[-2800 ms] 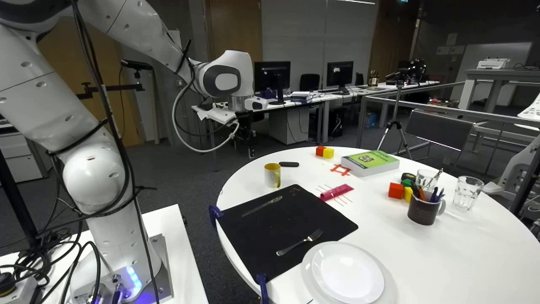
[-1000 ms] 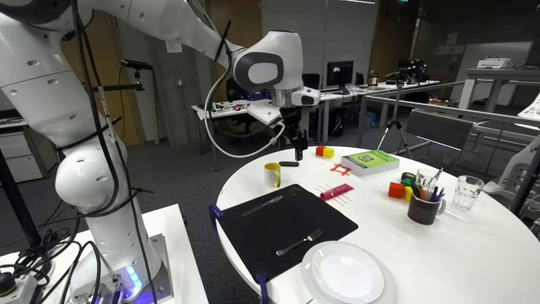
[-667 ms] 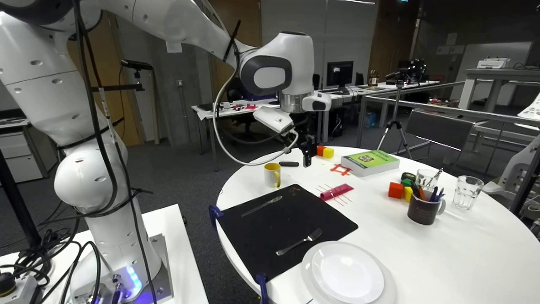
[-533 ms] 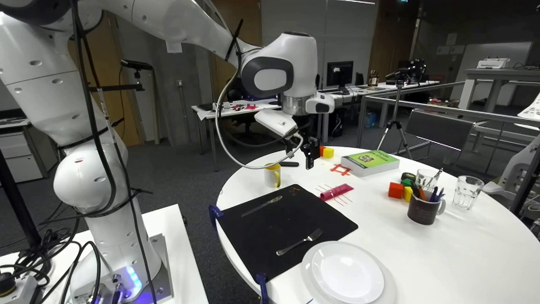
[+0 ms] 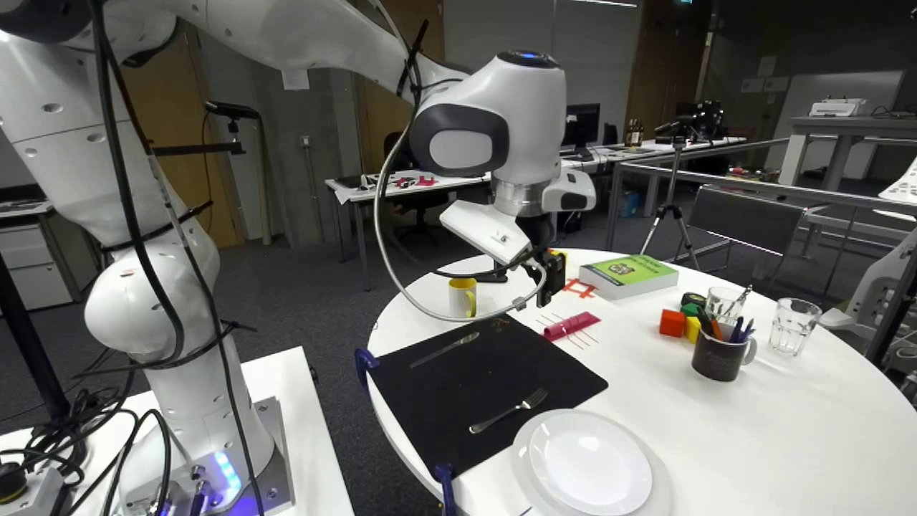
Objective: Place the smaller white plate on the black mat between the fork and knife
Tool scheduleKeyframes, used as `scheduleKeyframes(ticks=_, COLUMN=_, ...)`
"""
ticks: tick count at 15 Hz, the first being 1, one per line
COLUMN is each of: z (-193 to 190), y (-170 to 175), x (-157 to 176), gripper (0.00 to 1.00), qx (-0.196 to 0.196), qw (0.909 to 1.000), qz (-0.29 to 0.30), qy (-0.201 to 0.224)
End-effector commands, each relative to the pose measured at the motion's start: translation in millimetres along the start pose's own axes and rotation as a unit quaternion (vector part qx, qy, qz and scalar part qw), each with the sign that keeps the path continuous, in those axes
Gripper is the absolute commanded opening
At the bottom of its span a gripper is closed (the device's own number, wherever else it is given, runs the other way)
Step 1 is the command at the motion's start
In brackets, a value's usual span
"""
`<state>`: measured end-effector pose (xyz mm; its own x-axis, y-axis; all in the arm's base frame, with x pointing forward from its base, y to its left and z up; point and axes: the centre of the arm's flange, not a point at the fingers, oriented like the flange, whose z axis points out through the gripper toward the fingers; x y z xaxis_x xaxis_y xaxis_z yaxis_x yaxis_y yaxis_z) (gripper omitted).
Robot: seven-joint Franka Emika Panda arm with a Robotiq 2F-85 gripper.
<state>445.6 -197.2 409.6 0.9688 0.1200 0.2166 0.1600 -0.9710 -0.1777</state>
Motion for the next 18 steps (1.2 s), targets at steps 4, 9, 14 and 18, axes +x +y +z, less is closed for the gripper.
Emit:
scheduleKeyframes(ticks=4, z=-12.7, y=52.4, x=-3.2, gripper=1.00, qx=0.027, qw=0.9994, qz=0.021, qy=0.010)
scheduleKeyframes(ticks=9, z=-13.1, y=80.7, x=0.1, gripper=1.00, qx=0.066, qw=0.9965, qz=0.051, qy=-0.001)
scheduleKeyframes(ticks=14, z=-9.0, y=106.3, x=2.1, gripper=1.00, qx=0.105, qw=0.9910, qz=0.083, qy=-0.007)
scheduleKeyframes(ticks=18, z=-7.5, y=127.1, x=0.3, gripper=1.00, qx=0.124, qw=0.9878, qz=0.094, qy=-0.016)
